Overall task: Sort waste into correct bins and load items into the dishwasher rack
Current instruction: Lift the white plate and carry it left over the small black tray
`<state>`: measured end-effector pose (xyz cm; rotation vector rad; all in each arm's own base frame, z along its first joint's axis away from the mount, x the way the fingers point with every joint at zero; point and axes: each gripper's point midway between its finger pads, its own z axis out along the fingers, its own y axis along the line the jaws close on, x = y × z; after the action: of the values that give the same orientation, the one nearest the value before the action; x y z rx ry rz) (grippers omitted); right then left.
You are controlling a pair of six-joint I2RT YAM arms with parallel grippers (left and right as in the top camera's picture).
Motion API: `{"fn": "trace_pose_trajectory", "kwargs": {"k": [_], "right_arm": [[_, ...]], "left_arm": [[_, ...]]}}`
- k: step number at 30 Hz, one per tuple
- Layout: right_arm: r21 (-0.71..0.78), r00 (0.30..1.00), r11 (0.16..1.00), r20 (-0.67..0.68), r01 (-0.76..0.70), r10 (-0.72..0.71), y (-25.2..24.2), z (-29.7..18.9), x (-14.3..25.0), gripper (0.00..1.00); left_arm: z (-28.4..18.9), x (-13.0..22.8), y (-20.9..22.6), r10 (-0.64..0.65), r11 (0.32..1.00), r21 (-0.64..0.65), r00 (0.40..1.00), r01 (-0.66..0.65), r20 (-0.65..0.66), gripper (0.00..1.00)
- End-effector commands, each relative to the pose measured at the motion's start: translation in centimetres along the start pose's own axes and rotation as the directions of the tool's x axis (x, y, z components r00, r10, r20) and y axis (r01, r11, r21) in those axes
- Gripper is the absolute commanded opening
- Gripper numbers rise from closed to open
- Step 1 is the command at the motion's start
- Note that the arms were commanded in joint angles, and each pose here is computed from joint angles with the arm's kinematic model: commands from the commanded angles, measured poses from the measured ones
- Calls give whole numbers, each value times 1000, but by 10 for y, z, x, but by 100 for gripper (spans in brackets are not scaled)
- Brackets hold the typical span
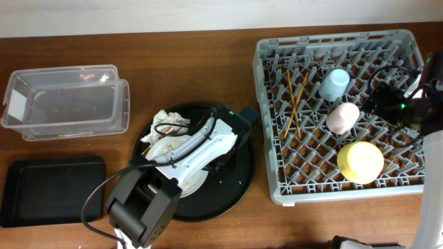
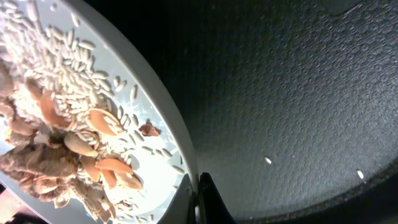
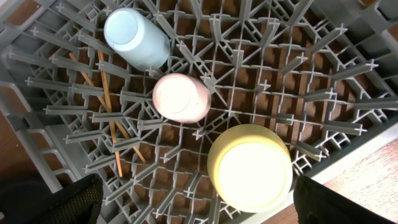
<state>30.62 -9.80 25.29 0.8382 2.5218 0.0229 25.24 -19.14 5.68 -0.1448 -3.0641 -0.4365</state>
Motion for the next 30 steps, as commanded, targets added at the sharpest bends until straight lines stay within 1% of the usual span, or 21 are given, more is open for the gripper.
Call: {"fn": "trace_pose_trajectory", "kwargs": {"k": [1, 4, 7, 10, 12, 15, 17, 20, 23, 24, 27, 28, 30], "right_arm": [[20, 1000, 1000, -5, 6, -6, -4, 3, 1, 98], [20, 1000, 1000, -5, 6, -6, -4, 3, 1, 99], [20, 1000, 1000, -5, 6, -6, -4, 3, 1, 98], [20, 1000, 1000, -5, 6, -6, -4, 3, 1, 98], [20, 1000, 1000, -5, 6, -6, -4, 3, 1, 98], [20, 1000, 1000, -5, 6, -6, -4, 3, 1, 98], [20, 1000, 1000, -4, 6, -6, -4, 3, 1, 98], [20, 1000, 1000, -5, 6, -6, -4, 3, 1, 98], [20, 1000, 1000, -5, 6, -6, -4, 3, 1, 98], [20, 1000, 1000, -4, 6, -6, -4, 3, 1, 98], [20, 1000, 1000, -5, 6, -6, -4, 3, 1, 98], [20, 1000, 1000, -5, 6, -6, -4, 3, 1, 98], [20, 1000, 1000, -5, 6, -6, -4, 3, 1, 98]], "left_arm": [[-11, -9, 7, -27, 999, -29, 999, 28, 26, 1], [-17, -14, 12, -29, 998, -49, 998, 32, 53, 1], [-23, -20, 26, -55, 996, -70, 997, 59, 50, 1], [-31, -32, 63, -132, 985, -111, 991, 134, 33, 1], [-32, -43, 90, -178, 978, -105, 984, 178, 11, 1], [-30, -54, 117, -236, 968, -91, 972, 235, 0, 1], [-29, -63, 141, -297, 953, -62, 955, 295, -16, 1], [-31, -73, 172, -354, 934, 21, 934, 355, -40, 1], [-36, -77, 201, -421, 904, 64, 906, 423, -35, 1], [-37, -78, 211, -444, 891, 88, 895, 446, -33, 1], [-37, -85, 230, -483, 849, 221, 874, 481, -47, 1], [-35, -86, 237, -503, 830, 247, 862, 501, -59, 1], [-27, -83, 262, -565, 784, 257, 821, 566, -84, 1]]}}
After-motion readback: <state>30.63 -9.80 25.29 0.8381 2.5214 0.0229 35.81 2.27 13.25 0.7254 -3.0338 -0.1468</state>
